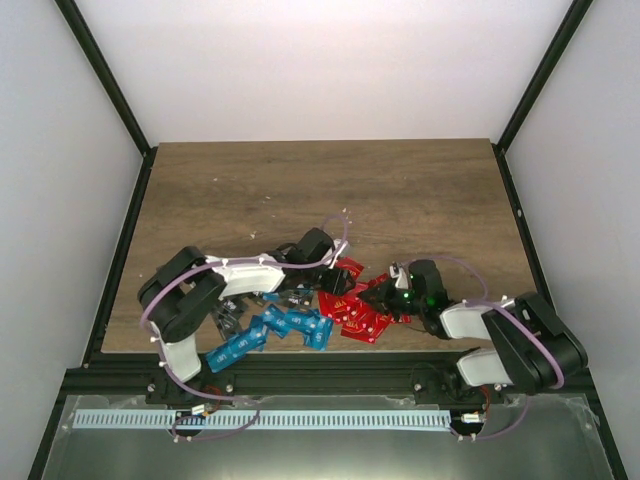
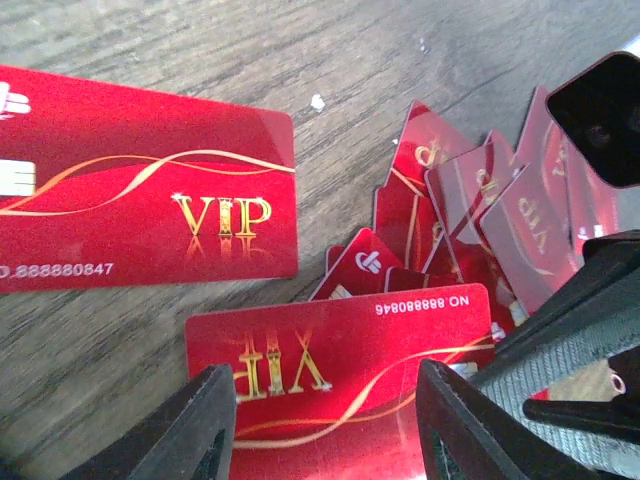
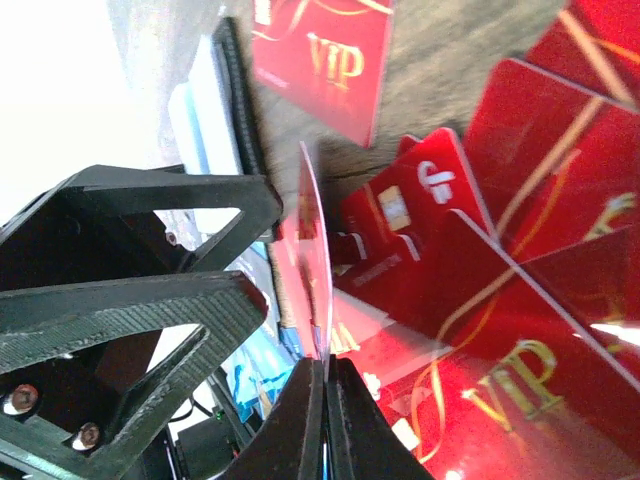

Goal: Put the credit cards into the card holder

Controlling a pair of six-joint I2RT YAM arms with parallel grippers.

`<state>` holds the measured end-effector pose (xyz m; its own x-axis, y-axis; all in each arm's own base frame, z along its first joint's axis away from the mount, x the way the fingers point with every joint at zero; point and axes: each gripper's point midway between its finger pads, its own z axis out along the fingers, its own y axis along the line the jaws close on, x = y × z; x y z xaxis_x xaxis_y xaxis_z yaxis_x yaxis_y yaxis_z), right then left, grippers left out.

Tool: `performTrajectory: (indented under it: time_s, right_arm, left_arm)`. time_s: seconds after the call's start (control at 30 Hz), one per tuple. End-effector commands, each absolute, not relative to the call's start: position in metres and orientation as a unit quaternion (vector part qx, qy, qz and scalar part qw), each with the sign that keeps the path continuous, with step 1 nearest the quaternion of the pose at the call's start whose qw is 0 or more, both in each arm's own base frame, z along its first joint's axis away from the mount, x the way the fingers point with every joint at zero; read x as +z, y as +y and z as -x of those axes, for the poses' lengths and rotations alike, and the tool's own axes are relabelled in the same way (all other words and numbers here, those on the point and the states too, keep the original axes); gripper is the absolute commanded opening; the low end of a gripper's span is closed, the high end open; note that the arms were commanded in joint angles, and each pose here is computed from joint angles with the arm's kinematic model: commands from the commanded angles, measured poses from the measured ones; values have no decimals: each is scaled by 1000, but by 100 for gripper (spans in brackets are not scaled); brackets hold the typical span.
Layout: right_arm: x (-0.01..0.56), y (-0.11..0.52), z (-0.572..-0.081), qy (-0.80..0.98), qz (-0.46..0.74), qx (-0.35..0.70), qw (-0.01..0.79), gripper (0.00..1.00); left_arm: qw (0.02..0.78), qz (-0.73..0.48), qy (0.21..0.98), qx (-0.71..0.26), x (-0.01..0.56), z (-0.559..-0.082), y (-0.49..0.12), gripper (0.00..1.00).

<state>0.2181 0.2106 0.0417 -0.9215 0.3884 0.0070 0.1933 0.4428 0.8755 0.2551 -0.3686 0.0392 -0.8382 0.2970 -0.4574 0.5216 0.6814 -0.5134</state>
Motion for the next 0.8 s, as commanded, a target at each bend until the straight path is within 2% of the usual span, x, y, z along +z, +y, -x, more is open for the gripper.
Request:
performTrajectory:
  time_s: [0.0,0.37,0.63,0.77]
  right_arm:
    - [60,211,-223,837,-146,511,128,1]
    - [150,205,-244,790,-106,544,262,1]
    - [218,201,-246,715,-91,603,341,1]
    - [245,200,-243,677,-78,634,366,1]
  left_arm:
    - [200,-203,900,-330,73,-259,-363,53]
    - [327,-119,869,-351,171,-270,-325,71]
    - [408,-48,813,-412,230,-259,-285,76]
    - [427,-61,779,-455,247,-248,-284,77]
